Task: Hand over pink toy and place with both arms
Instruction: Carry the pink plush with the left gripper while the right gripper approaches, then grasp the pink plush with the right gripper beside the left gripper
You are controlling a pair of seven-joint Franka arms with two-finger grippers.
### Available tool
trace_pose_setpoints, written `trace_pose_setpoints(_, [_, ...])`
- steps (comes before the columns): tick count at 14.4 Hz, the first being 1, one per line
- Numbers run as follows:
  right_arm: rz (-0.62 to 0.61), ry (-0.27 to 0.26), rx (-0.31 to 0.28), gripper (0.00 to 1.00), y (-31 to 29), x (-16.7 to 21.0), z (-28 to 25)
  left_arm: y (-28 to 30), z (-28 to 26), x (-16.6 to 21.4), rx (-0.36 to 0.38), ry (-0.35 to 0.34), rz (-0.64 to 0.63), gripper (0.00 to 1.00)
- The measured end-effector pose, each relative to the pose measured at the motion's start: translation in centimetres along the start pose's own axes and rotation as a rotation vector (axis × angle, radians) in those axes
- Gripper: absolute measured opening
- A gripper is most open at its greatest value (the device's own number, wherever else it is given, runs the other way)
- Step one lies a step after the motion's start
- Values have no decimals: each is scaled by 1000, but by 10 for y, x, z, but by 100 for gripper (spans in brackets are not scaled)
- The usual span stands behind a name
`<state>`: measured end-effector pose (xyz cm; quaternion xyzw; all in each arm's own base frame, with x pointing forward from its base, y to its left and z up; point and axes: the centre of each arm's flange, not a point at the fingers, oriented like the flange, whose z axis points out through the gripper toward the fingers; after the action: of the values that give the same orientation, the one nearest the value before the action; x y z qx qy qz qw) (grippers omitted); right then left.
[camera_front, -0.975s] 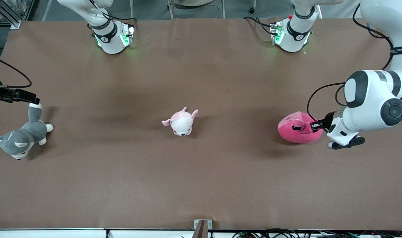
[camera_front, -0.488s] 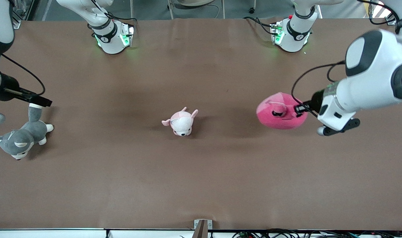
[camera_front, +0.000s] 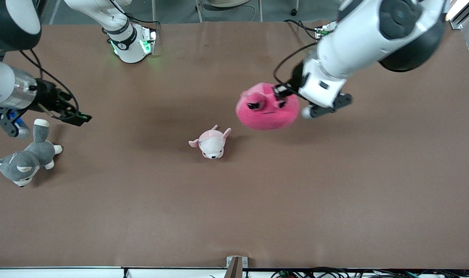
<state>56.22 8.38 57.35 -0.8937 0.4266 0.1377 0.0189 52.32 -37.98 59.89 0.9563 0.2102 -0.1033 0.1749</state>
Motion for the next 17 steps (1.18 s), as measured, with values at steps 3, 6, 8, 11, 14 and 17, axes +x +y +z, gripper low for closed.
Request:
trace_pose_setpoints(3, [124, -19, 18, 100, -30, -77, 0, 50, 31, -43, -142, 20, -42, 11])
trace_pose_setpoints(6, [186, -19, 17, 100, -47, -136, 6, 83, 75, -71, -222, -5, -50, 11])
trace_pose_setpoints(8, [211, -18, 39, 100, -49, -162, 9, 92, 107, -82, -209, -36, -41, 11])
trace_pose_setpoints(11, [224, -40, 66, 100, -40, -176, 10, 96, 142, -89, -171, -72, -33, 11])
trace_pose_setpoints(14, [240, -44, 102, 100, -43, -174, 12, 97, 156, -91, -151, -73, -28, 11])
trace_pose_setpoints(17, [247, -40, 128, 100, -53, -171, 24, 97, 158, -93, -147, -72, -27, 11])
